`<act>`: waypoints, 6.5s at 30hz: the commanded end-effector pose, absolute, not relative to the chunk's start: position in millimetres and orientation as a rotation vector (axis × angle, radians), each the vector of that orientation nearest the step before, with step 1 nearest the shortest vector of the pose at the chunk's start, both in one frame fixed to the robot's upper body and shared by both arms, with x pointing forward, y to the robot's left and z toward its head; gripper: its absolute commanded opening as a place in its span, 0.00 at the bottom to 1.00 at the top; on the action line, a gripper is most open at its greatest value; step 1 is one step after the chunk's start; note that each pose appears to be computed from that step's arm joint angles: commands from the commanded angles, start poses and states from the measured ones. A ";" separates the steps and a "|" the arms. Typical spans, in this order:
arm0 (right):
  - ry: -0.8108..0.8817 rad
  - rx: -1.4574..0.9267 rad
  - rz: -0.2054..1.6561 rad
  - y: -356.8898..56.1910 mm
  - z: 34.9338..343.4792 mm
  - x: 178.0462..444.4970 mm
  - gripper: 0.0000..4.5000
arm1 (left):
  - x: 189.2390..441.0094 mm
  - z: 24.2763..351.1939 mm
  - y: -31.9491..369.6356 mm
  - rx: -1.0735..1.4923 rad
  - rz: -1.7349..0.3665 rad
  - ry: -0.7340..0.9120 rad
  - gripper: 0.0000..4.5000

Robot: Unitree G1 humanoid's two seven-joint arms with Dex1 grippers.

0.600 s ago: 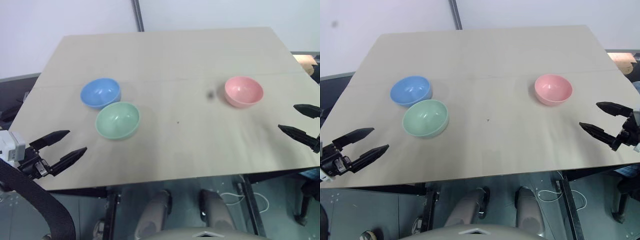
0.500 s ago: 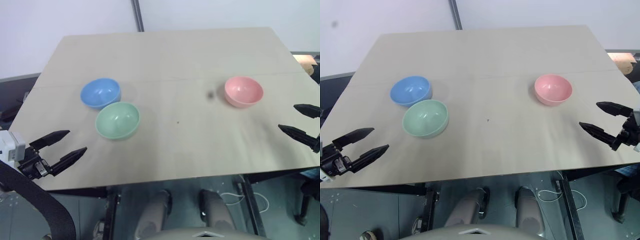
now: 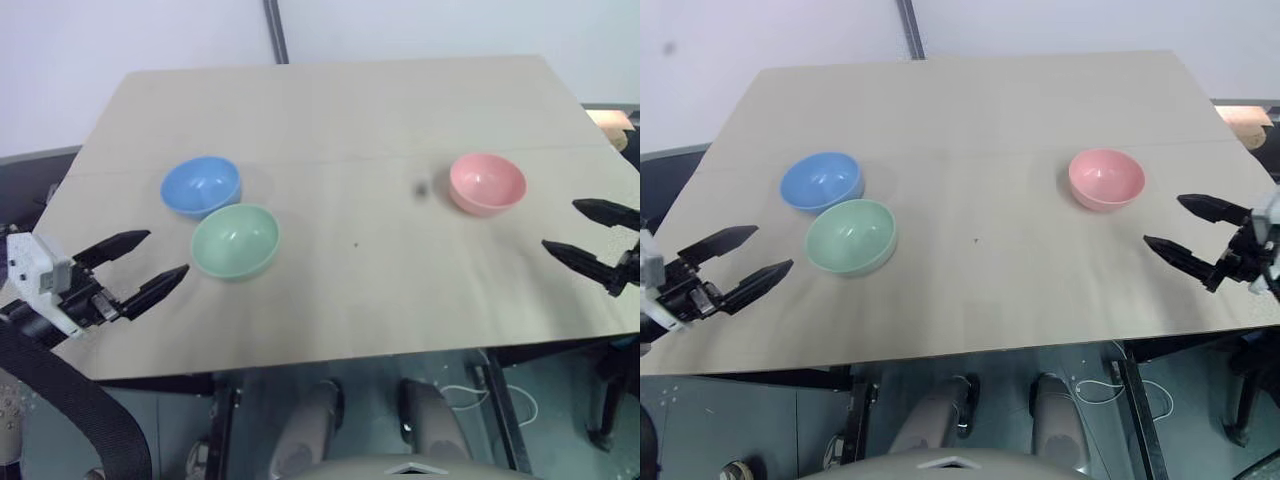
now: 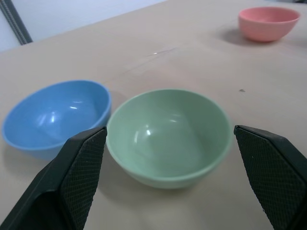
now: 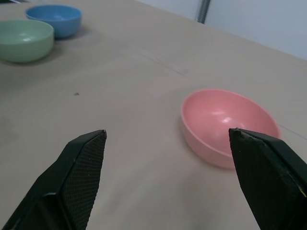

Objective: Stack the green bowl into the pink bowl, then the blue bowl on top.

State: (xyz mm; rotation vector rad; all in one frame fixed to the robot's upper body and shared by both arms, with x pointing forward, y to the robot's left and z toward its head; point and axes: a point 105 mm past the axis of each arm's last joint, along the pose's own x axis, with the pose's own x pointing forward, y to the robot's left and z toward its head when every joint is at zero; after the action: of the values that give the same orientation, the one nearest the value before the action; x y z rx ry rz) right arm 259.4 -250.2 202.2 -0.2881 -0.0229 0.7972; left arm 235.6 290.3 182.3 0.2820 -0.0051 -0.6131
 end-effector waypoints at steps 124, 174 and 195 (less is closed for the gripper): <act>-0.307 -0.276 1.186 -93.3 233.5 249.7 1.00 | 291.1 222.9 165.6 1.123 -0.957 -0.071 0.01; -0.293 -0.364 1.079 -101.5 222.7 251.1 1.00 | 395.4 166.9 304.2 1.352 -0.395 0.511 0.81; -0.265 -0.410 0.974 -121.9 222.3 250.9 1.00 | 352.9 250.9 110.8 1.168 -1.089 -0.160 0.01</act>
State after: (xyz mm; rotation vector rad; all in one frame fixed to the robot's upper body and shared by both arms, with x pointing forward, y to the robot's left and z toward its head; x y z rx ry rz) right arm 256.0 -117.6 209.1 -0.3749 -0.2107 1.0050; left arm 364.4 120.1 233.2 1.1532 -0.0827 -1.0397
